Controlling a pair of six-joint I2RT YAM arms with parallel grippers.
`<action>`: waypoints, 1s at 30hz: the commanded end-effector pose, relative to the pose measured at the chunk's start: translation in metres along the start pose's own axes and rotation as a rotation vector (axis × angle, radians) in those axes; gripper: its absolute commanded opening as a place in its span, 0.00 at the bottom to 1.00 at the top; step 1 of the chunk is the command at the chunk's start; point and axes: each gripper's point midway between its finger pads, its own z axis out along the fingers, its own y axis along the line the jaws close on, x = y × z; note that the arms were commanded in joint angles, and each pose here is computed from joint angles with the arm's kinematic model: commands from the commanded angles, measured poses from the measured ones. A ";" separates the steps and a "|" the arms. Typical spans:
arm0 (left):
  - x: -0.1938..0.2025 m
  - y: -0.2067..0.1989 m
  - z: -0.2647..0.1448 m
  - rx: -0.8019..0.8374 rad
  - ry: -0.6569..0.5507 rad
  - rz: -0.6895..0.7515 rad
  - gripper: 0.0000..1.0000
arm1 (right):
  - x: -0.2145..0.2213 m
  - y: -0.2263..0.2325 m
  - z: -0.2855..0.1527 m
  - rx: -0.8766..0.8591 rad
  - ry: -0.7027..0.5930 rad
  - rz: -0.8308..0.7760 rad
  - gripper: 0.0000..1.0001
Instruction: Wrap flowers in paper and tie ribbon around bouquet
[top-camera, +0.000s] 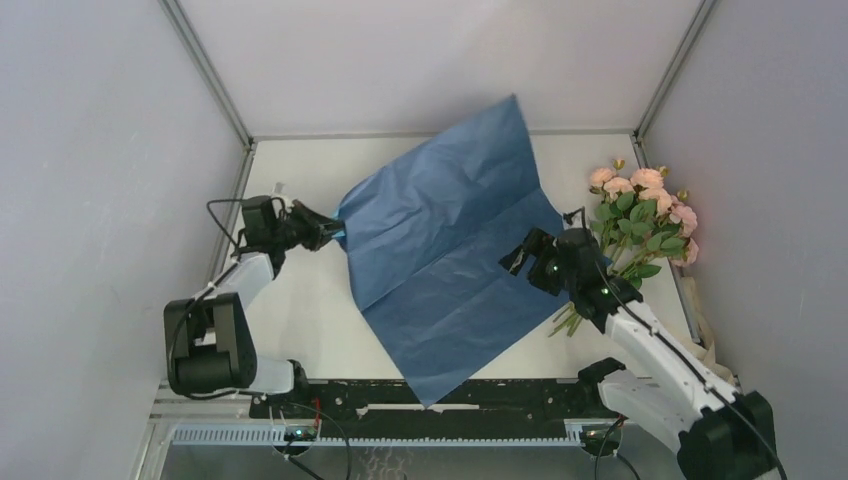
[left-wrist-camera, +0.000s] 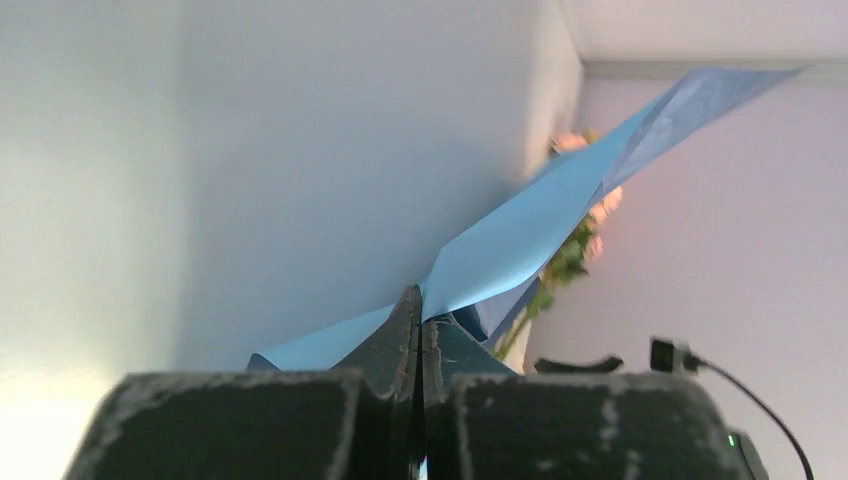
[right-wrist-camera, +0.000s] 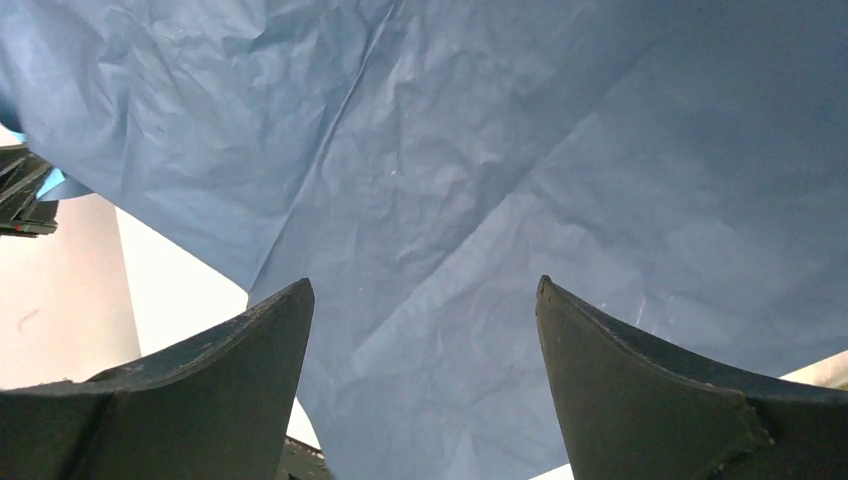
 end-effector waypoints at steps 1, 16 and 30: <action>-0.008 0.075 -0.009 -0.230 -0.053 -0.173 0.00 | -0.022 0.017 0.010 -0.005 0.010 -0.115 0.91; 0.008 0.154 -0.063 -0.574 -0.144 -0.104 0.09 | -0.047 0.010 0.066 0.132 0.093 -0.213 0.97; -0.072 0.094 -0.119 -0.512 -0.377 0.224 0.73 | -0.120 -0.035 -0.015 0.360 -0.175 -0.262 0.99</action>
